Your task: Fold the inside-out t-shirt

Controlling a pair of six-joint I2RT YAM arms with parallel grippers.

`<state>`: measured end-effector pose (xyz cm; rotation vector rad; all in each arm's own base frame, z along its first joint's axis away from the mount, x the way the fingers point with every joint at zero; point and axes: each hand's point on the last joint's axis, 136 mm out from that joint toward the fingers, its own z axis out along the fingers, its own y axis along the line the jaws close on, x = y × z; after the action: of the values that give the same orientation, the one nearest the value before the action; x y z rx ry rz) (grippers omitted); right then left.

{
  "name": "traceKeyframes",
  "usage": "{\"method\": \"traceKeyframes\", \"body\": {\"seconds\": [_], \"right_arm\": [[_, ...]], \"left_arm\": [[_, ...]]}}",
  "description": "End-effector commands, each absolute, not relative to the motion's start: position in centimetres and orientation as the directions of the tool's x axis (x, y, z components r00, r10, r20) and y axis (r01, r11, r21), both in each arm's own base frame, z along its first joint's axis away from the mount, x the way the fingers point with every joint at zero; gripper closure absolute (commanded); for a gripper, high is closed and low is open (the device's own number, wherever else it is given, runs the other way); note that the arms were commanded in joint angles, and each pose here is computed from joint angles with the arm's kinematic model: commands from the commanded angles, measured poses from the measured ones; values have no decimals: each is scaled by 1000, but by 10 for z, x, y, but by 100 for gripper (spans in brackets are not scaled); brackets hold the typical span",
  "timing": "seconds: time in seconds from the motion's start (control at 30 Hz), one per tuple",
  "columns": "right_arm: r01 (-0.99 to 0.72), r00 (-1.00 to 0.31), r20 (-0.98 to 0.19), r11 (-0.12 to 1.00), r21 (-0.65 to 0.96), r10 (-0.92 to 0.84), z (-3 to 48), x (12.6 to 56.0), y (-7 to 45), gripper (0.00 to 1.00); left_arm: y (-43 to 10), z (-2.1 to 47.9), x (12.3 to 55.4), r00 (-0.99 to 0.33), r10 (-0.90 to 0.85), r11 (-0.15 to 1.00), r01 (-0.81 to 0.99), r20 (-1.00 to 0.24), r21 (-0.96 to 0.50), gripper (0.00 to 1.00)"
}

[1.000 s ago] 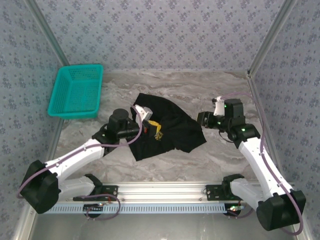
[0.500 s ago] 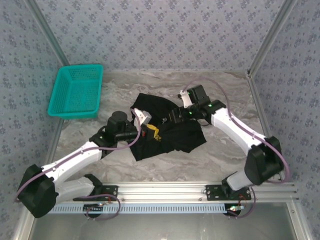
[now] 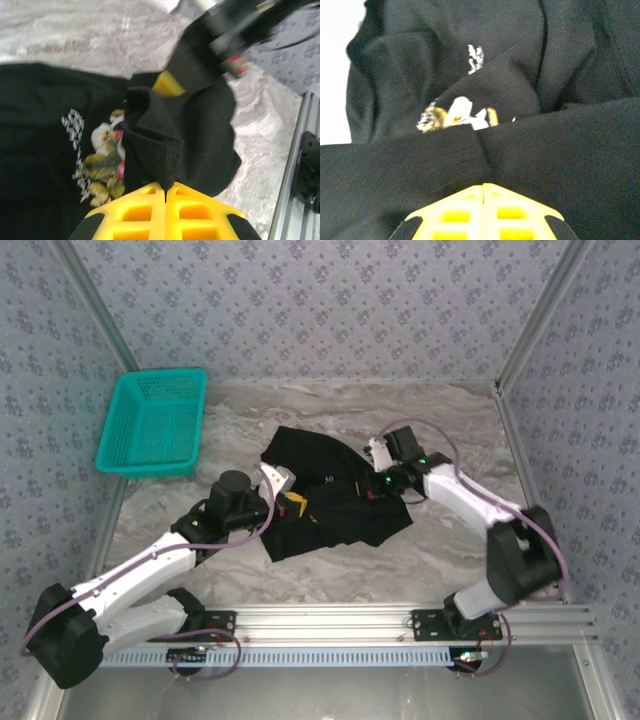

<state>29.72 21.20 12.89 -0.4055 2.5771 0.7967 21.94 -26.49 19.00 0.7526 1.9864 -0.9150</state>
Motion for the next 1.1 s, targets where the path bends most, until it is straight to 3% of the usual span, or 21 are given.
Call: {"method": "traceKeyframes", "body": {"seconds": [0.0, 0.23, 0.5, 0.57, 0.8, 0.97, 1.07], "right_arm": [[-432, -840, -533, 721, 541, -103, 157, 274, 215, 100], [-285, -886, -464, 824, 491, -30, 114, 229, 174, 96], [108, -805, -531, 945, 307, 264, 94, 220, 88, 90], [126, -784, -559, 950, 286, 272, 97, 217, 79, 85], [-207, -776, -623, 894, 397, 96, 134, 221, 136, 59], [-377, -814, -576, 825, 422, -77, 139, 216, 183, 47], [-408, -831, -538, 815, 412, -144, 137, 217, 200, 47]], "left_arm": [[-250, 138, 211, -663, 199, 654, 639, -722, -406, 100], [-247, 78, 192, -816, 226, 721, 507, -531, -472, 100], [-257, 41, 176, -835, 286, 717, 512, -470, -474, 100], [-260, 35, 173, -834, 306, 709, 521, -458, -475, 100], [-267, 37, 173, -818, 322, 681, 550, -477, -484, 99], [-268, 42, 175, -813, 317, 678, 554, -489, -482, 99], [-269, 45, 176, -809, 314, 678, 558, -497, -479, 99]]}}
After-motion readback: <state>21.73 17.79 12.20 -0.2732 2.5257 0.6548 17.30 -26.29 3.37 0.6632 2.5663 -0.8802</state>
